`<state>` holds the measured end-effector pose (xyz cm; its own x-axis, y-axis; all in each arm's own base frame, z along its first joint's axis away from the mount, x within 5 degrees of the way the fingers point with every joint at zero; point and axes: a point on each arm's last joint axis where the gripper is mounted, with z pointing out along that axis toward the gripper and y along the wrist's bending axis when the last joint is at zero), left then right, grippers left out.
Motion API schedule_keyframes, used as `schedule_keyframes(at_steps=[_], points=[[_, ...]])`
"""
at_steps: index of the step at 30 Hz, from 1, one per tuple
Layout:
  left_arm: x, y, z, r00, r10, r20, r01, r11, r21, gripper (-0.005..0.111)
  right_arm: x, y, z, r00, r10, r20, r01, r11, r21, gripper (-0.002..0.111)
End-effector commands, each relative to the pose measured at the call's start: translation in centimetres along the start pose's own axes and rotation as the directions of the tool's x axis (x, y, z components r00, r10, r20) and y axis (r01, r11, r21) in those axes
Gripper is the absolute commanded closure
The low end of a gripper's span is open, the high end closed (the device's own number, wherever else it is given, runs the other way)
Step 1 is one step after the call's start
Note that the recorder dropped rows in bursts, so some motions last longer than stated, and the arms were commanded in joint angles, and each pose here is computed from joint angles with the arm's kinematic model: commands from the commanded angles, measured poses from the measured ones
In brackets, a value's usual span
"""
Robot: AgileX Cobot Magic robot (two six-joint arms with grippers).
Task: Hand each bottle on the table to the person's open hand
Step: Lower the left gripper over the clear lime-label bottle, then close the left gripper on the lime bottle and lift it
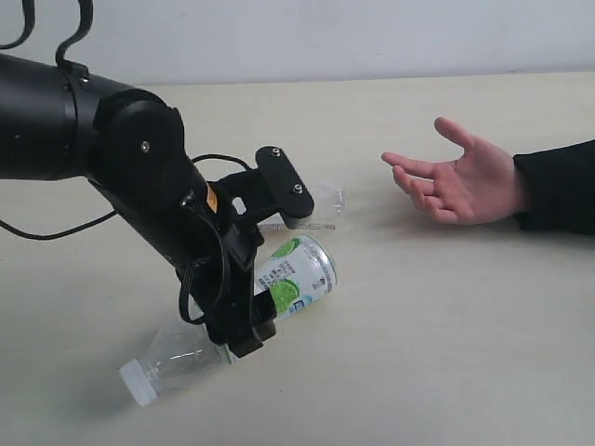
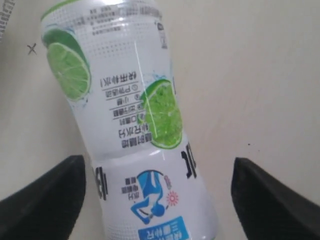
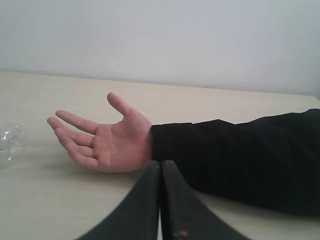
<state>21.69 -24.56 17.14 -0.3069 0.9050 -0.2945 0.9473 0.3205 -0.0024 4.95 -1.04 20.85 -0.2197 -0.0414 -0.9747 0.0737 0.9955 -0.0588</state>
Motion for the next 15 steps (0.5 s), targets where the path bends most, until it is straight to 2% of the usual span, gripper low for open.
schedule_keyframes(at_steps=[1, 10, 15], points=[[-0.1, 0.1, 1.1, 1.0, 0.002, -0.017, -0.002, 1.0, -0.007, 0.03, 0.1, 0.0, 0.0, 1.0, 0.003, 0.004, -0.003, 1.0, 0.0, 0.108], [0.5, 0.2, 3.5, 0.996, -0.006, -0.09, 0.008, 1.0, 0.026, 0.03, 0.1, 0.0, 0.0, 1.0, 0.003, 0.004, -0.003, 1.0, 0.0, 0.108], [0.5, 0.2, 3.8, 0.996, -0.007, -0.092, 0.009, 1.0, 0.025, 0.03, 0.1, 0.0, 0.0, 1.0, 0.003, 0.004, -0.003, 1.0, 0.0, 0.108]])
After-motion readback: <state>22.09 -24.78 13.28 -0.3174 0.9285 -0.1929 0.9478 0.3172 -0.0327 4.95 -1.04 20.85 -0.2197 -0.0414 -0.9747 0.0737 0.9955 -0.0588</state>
